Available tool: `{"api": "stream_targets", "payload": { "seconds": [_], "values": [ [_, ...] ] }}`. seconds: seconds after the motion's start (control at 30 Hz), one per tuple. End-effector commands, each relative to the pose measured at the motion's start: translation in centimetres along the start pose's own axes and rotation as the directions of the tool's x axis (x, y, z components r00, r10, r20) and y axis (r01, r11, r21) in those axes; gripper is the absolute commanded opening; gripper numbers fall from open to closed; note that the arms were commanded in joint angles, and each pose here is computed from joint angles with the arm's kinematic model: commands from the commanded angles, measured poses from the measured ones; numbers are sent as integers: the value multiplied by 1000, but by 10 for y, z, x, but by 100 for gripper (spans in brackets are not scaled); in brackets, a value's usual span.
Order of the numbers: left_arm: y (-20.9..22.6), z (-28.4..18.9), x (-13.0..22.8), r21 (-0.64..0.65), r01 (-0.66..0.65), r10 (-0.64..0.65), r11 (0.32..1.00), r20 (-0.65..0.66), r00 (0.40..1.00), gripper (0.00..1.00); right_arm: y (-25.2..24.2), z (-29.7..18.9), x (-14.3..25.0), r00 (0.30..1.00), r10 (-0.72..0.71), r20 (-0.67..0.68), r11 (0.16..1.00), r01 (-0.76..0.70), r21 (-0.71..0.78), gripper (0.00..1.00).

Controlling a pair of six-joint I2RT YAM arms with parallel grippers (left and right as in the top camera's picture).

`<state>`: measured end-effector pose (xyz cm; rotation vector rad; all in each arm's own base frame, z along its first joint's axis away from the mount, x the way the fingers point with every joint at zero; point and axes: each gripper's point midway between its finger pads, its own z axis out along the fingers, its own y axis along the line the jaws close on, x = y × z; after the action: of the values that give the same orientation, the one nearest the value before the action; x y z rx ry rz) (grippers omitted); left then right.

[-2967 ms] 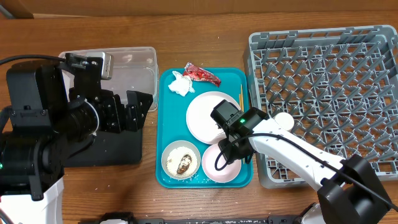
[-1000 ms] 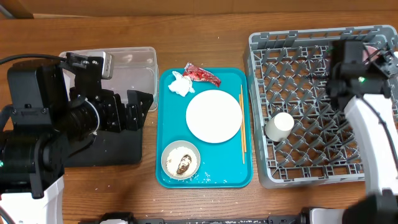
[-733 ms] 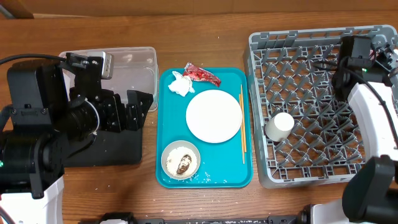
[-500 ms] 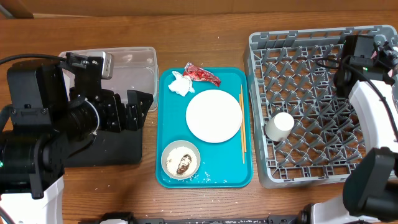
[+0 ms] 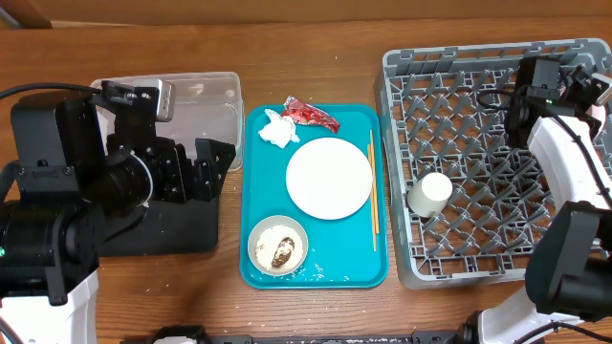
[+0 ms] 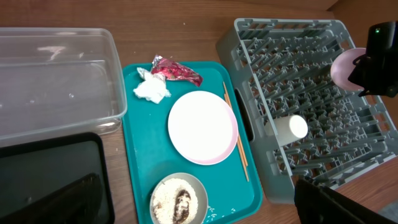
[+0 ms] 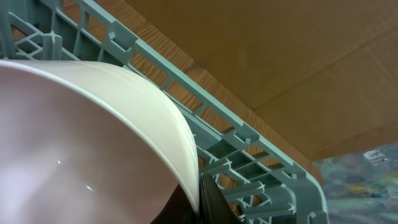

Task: Sort waste into correct bins and load items into the dishwasher
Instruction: 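Carry the small pink plate to the rack's back right and set it down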

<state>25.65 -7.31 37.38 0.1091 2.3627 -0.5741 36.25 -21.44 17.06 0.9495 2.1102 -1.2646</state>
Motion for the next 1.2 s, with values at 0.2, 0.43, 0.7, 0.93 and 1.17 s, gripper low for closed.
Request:
{"api": "stream_targets", "payload": {
  "seconds": [0.2, 0.43, 0.7, 0.93, 1.17],
  "values": [
    [-1, -2, -4, 6, 12, -12, 1000, 12, 1000, 100, 31, -37, 2, 991, -117, 62, 991, 120, -57, 4],
    [-1, -2, -4, 6, 12, -12, 1000, 12, 1000, 100, 20, -42, -5, 986, -116, 116, 993, 113, 32, 4],
    [-1, -2, -4, 6, 12, -12, 1000, 12, 1000, 100, 7, -40, -22, 974, -162, 160, 981, 141, 132, 4],
    [-1, -2, -4, 6, 12, -12, 1000, 12, 1000, 100, 10, -28, -14, 966, -221, 133, 963, 195, 184, 4],
    [-1, -2, -4, 6, 12, -12, 1000, 12, 1000, 100, 37, -47, -1, 949, -270, 165, 961, 253, 114, 4]
  ]
}}
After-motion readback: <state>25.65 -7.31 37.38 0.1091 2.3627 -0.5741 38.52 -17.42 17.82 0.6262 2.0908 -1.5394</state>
